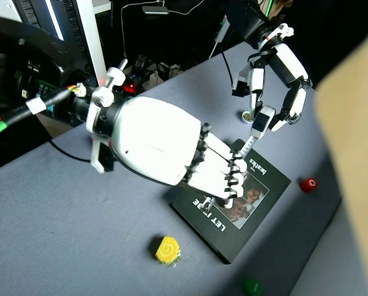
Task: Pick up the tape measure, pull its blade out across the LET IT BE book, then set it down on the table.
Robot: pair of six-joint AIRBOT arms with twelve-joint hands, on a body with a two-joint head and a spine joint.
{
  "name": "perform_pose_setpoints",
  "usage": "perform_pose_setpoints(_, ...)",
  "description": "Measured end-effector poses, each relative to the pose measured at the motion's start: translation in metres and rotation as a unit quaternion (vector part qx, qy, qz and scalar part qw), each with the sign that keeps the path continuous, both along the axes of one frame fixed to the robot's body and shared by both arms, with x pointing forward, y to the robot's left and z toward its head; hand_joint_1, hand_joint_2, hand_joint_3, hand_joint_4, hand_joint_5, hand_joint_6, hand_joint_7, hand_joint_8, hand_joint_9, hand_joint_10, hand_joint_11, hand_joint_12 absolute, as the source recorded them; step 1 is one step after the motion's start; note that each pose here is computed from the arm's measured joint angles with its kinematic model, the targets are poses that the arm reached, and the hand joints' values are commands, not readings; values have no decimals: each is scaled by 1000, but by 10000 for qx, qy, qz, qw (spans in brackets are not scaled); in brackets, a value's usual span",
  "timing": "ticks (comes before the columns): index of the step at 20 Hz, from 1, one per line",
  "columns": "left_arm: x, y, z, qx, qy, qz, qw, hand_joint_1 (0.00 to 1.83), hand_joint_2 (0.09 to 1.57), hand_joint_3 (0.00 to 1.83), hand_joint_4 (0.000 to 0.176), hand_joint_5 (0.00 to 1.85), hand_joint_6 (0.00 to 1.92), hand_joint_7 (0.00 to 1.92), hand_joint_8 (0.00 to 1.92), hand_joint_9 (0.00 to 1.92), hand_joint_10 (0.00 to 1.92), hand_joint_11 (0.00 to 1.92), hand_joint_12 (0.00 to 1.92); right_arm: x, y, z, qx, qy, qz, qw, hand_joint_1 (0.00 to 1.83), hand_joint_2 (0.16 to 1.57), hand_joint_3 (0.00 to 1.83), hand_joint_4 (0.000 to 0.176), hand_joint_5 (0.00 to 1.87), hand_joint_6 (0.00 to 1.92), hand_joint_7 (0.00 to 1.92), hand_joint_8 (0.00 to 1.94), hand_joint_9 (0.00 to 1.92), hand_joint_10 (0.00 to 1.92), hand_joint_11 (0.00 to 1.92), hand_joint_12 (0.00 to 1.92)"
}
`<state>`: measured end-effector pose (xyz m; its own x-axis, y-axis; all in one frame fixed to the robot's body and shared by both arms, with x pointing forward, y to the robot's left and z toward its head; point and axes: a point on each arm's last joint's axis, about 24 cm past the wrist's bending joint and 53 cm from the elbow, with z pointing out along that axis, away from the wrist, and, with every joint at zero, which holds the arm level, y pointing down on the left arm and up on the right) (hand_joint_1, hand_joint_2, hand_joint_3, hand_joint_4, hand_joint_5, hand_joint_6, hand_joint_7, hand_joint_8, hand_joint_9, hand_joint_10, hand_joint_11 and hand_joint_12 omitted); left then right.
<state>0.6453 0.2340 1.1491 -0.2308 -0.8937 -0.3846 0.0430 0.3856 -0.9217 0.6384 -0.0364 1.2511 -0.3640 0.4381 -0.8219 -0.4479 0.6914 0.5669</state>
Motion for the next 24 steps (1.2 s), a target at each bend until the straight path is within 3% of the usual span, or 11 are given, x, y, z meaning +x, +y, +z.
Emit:
perform_pose_setpoints(2, 1, 2, 1, 0, -10, 30, 10000, 1393, 1054, 0, 0, 1142, 516, 1176, 707, 943, 1172, 842, 1074, 5, 1, 3, -173, -195, 88, 9996, 1025, 1168, 0, 0, 518, 25, 627, 24, 613, 55, 191, 1187)
perform_pose_setpoints(5, 3, 5, 2, -126, 2, 118, 9999, 1393, 1054, 0, 0, 1143, 519, 1178, 705, 941, 1169, 839, 1075, 4, 8, 1, -221, -200, 270, 9992, 1056, 1158, 0, 0, 568, 19, 677, 15, 673, 53, 294, 1191)
perform_pose_setpoints(10, 4, 4, 7, -250, -36, 117, 9996, 1392, 1058, 1, 0, 1112, 569, 1180, 710, 931, 1173, 849, 1079, 5, 20, 0, -144, -151, 604, 9980, 1057, 1157, 0, 0, 644, 39, 699, 16, 677, 44, 153, 1149)
perform_pose_setpoints(15, 3, 0, 7, -237, -50, 45, 9997, 1393, 1052, 0, 0, 1138, 546, 1161, 699, 965, 1161, 853, 1078, 9, 28, 30, 117, -213, 968, 9950, 1073, 1159, 1, 0, 713, 35, 786, 27, 736, 49, 163, 1227)
perform_pose_setpoints(21, 2, -4, 8, -308, -54, -32, 9995, 1393, 1052, 0, 0, 1136, 544, 1165, 695, 964, 1162, 846, 1081, 7, 34, 13, 77, 288, 1194, 9924, 1088, 1165, 2, 0, 761, 44, 831, 33, 755, 53, 179, 1243)
perform_pose_setpoints(24, 2, -6, 8, -296, -65, -62, 9995, 1393, 1052, 0, 0, 1137, 557, 1173, 682, 960, 1158, 845, 1081, 9, 34, 16, 86, 300, 1195, 9923, 1089, 1164, 2, 0, 776, 46, 844, 35, 759, 54, 179, 1243)
